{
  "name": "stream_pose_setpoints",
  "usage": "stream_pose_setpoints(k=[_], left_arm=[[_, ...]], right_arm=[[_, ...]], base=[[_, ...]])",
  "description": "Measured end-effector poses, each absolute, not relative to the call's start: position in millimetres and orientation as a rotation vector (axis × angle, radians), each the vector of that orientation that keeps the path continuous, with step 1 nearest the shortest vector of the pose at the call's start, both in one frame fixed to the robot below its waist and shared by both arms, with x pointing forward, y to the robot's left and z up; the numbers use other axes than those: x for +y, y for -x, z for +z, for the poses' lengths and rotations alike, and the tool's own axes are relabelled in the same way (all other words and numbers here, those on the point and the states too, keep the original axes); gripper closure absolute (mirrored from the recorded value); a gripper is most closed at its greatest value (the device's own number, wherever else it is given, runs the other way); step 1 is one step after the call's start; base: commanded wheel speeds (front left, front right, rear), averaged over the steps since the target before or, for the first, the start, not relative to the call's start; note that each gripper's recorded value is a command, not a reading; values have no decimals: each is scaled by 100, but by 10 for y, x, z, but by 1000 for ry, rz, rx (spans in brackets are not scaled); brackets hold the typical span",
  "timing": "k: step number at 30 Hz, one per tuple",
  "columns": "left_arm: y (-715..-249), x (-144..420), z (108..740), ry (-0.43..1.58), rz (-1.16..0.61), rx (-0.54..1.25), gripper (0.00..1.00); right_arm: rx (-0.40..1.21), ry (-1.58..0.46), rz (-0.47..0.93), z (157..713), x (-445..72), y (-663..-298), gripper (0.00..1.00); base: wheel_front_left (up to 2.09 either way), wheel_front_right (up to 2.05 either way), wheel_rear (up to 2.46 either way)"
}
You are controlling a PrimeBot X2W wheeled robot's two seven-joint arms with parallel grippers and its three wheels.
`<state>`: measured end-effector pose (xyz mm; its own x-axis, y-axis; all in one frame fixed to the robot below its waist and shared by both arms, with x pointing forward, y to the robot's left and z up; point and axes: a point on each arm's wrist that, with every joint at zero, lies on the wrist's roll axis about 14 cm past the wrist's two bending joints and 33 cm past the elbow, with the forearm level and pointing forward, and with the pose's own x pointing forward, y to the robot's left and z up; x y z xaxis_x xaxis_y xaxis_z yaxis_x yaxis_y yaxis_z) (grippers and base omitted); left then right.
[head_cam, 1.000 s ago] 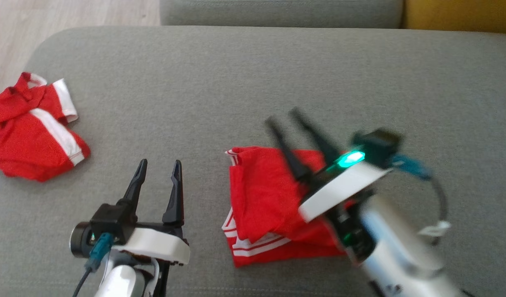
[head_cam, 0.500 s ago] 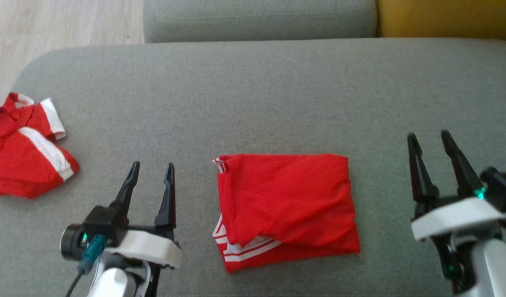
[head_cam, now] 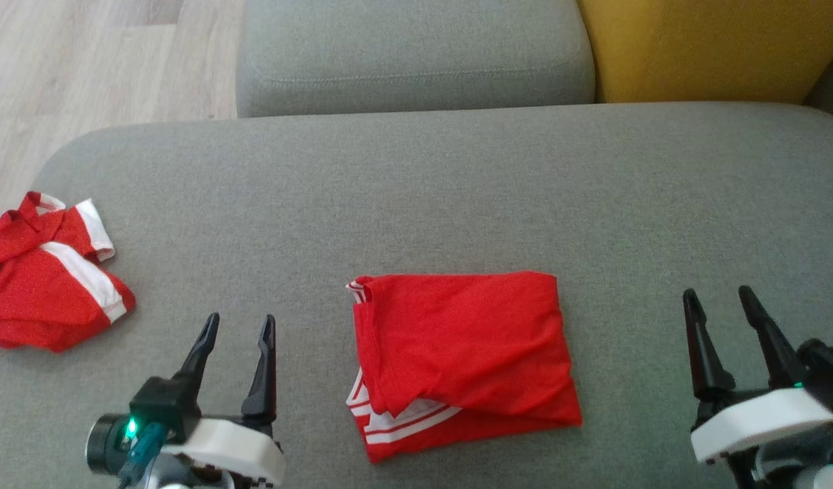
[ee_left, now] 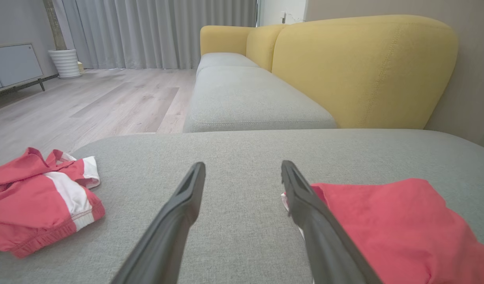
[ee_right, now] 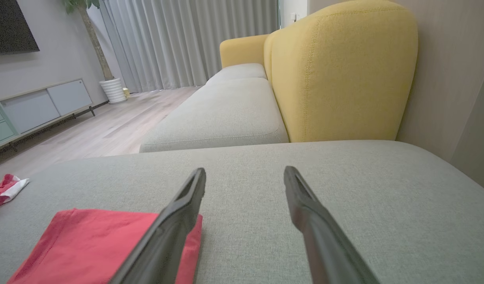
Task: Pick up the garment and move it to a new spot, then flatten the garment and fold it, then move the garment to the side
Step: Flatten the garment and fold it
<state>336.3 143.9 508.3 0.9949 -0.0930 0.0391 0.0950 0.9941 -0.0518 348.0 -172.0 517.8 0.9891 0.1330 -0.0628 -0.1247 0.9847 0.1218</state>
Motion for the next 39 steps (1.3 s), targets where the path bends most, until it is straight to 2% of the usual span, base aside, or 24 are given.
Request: stream_pose_setpoints(k=[11,39], left_arm=[[-3241,1553,5037,-3,-72,-14,0],[-3225,1610,5095,-33,-56,-33,0]], right_arm=[[89,-104,116,5163,-1718,-3328,0],[114,-99,134,5108,-1654,-3375,0]], base=[[0,0,0],[0,0,0]])
